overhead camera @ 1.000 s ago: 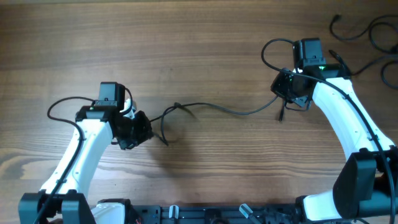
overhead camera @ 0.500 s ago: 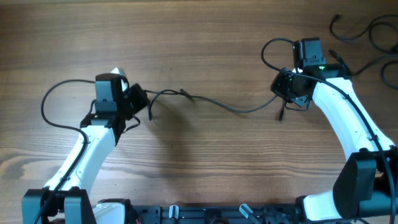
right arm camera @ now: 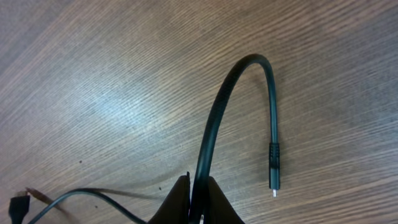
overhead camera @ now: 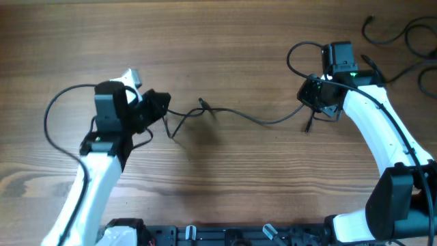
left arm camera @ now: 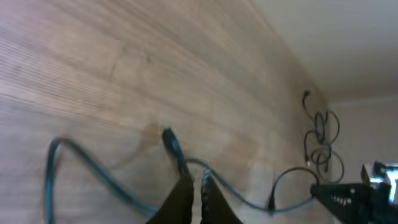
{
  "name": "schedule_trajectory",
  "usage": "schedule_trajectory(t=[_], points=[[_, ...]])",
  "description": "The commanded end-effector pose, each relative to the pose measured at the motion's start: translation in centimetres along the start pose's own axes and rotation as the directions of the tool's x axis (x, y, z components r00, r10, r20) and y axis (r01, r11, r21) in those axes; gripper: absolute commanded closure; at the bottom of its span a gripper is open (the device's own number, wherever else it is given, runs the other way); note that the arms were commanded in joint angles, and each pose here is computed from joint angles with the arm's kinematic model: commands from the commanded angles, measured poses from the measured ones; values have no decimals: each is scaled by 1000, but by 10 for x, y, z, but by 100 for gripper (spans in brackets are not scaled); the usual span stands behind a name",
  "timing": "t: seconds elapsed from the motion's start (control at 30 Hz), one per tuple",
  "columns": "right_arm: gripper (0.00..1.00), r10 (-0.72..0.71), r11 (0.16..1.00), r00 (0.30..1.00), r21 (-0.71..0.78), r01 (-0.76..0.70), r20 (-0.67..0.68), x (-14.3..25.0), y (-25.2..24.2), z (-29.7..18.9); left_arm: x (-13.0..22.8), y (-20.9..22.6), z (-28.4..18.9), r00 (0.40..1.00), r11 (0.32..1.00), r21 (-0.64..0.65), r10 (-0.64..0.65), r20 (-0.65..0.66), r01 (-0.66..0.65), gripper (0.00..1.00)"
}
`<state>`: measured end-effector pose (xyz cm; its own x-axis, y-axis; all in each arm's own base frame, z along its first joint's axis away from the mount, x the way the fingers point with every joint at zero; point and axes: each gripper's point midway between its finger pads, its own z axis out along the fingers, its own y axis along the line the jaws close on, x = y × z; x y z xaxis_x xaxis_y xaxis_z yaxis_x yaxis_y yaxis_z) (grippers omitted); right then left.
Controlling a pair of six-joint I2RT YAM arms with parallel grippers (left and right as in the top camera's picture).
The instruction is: Untangle cables
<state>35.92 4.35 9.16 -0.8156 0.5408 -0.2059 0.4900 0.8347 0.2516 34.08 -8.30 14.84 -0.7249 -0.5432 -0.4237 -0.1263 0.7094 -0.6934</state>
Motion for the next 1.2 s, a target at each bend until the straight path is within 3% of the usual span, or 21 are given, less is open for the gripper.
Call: schedule_trajectory(t=[0.0, 0.03, 0.1, 0.23, 0.3, 0.33, 0.5, 0.63, 0.87, 0.93, 1.03, 1.17], points=[[90, 5, 1000, 1000, -12, -5, 2, -1, 1, -1, 10, 35, -15, 992, 973, -195, -120, 31, 124, 72], [90, 4, 1000, 1000, -12, -4, 2, -1, 1, -1, 20, 48, -15, 980, 947, -253, -198, 19, 197, 73], [91, 5, 1000, 1000, -13, -5, 1, 0, 2, -1, 34, 64, -8, 944, 894, -318, -331, 3, 315, 55], [90, 2, 1000, 1000, -8, -2, -9, 2, 0, -1, 50, 96, 13, 847, 770, -412, -531, 8, 486, 54], [90, 2, 1000, 1000, -5, -2, -12, 3, 0, -1, 56, 94, 28, 814, 769, -376, -578, -64, 517, 41], [90, 1, 1000, 1000, -6, -1, -11, 2, 0, -1, 55, 89, 35, 802, 777, -340, -590, -97, 530, 40], [90, -1, 1000, 1000, -8, 1, -8, 2, 0, -1, 30, 66, 46, 813, 826, -160, -562, -153, 541, 39], [90, 2, 1000, 1000, -15, -2, 1, 0, 2, -1, 8, 69, 50, 846, 847, -117, -528, -76, 518, 39], [90, 2, 1000, 1000, -15, -2, 0, 0, 2, -1, -7, 35, 53, 879, 882, 59, -456, -137, 467, 38], [90, 2, 1000, 1000, -15, -2, 0, 0, 2, -1, -10, 39, 54, 877, 879, 41, -468, -108, 474, 44], [90, 2, 1000, 1000, -15, -2, 0, 0, 2, -1, -7, 64, 59, 851, 851, -71, -524, -31, 521, 43], [90, 1, 999, 1000, -33, -2, -14, 2, 5, -2, -22, 59, 68, 865, 865, -14, -501, 8, 501, 42]])
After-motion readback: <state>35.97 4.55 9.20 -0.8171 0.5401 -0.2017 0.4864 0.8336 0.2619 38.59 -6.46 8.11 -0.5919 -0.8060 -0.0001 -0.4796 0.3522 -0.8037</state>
